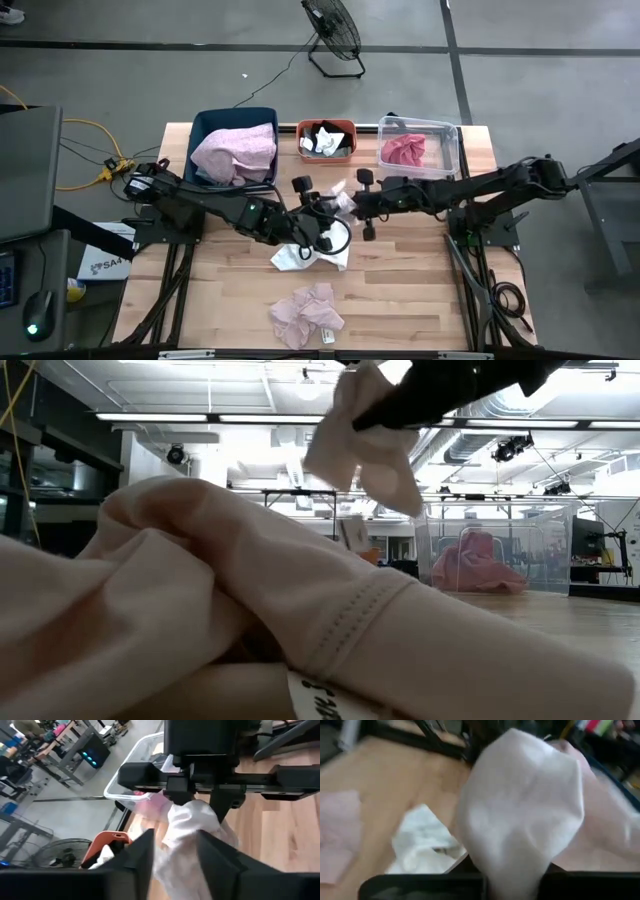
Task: Pick & Place Cloths
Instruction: Put the light pink underwear into the transparent bin
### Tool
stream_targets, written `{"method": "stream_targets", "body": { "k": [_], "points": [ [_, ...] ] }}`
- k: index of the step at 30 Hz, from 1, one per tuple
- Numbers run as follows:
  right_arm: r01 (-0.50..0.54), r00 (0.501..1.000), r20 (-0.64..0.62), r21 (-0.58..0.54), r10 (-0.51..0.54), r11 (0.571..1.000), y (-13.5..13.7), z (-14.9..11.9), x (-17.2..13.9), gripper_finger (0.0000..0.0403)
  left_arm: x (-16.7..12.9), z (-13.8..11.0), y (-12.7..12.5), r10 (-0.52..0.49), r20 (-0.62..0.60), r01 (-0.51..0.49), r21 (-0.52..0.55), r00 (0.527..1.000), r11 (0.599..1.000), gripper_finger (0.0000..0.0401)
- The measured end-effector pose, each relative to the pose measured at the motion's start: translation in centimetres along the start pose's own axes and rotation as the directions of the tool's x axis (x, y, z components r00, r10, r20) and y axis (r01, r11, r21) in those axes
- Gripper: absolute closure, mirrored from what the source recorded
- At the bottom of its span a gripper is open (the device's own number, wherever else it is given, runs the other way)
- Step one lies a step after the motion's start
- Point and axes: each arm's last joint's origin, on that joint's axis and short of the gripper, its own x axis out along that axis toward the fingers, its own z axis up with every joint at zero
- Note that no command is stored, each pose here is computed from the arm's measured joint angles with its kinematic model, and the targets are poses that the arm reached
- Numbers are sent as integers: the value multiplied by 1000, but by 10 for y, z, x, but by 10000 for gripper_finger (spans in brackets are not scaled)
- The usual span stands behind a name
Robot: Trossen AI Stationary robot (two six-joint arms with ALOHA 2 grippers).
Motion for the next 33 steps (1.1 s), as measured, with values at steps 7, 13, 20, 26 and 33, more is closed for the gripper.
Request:
{"method": "stream_targets", "body": {
  "k": [7,13,20,26,33],
  "points": [
    [213,952,-221,-14,-211,977,-9,4,-11,390,0,-6,2,78,-46,-76,46,996,996,140],
    [456,821,-328,-115,-467,883,-22,17,-43,390,-1,-14,3,107,-99,-108,-8,989,994,108],
    [657,600,-421,-224,-680,719,-49,13,-80,389,-2,-20,4,107,-146,-116,-56,984,992,116],
    [823,347,-516,-234,-783,518,-81,-4,-101,387,-2,-22,4,108,-156,-123,-88,982,988,119],
    [908,128,-554,-268,-822,322,-109,-15,-126,386,-2,-22,4,108,-156,-123,-90,982,988,119]
  ]
}}
